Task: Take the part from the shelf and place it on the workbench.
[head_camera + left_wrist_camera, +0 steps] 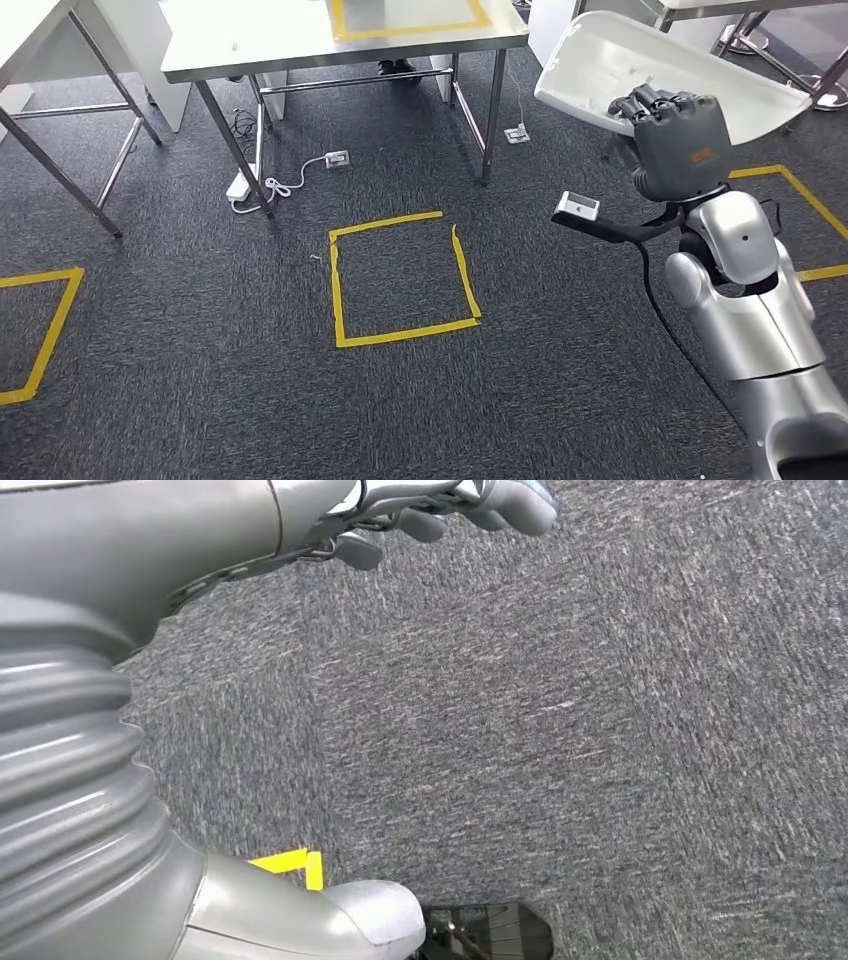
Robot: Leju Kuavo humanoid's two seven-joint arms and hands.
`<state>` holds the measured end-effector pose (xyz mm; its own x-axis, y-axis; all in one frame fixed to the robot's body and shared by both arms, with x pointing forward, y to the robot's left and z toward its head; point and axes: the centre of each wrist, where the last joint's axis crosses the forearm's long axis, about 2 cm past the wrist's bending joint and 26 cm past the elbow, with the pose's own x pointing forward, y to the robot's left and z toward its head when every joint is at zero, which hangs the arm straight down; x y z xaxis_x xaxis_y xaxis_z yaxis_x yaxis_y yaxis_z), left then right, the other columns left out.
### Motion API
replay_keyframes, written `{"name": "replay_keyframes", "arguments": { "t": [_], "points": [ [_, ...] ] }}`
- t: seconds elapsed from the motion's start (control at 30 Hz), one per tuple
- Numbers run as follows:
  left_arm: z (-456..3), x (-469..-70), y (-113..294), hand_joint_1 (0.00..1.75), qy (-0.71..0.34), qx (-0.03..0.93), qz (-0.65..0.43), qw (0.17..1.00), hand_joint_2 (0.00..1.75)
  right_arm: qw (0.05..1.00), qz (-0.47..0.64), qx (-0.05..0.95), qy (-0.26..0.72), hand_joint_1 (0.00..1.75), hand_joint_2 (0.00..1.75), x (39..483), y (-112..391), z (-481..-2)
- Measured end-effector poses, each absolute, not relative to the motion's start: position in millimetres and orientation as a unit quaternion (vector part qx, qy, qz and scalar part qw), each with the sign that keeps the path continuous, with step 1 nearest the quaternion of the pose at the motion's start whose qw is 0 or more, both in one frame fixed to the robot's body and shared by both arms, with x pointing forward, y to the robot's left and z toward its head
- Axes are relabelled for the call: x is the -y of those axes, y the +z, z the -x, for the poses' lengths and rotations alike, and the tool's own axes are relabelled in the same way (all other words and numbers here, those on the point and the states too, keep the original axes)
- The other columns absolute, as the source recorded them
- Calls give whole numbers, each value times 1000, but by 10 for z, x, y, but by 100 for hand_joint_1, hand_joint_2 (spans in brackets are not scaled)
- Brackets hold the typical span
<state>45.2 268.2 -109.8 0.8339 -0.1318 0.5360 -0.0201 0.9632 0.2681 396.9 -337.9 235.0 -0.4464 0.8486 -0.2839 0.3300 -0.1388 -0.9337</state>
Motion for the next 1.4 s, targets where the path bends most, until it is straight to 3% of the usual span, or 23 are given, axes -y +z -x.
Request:
{"name": "replay_keyframes", "arguments": {
  "t": [0.87,1.13,1.4],
  "points": [
    [-451,-2662,-1097,0,-46,285,-124,949,175,228,479,608,591,175,175,3471,2315,-3990],
    [-467,-2666,-1096,0,-65,289,-117,948,175,256,497,593,580,175,175,3939,2215,-3581],
    [-471,-2672,-1096,0,-71,288,-115,948,175,257,500,582,588,175,175,4062,2142,-3270]
  ]
}}
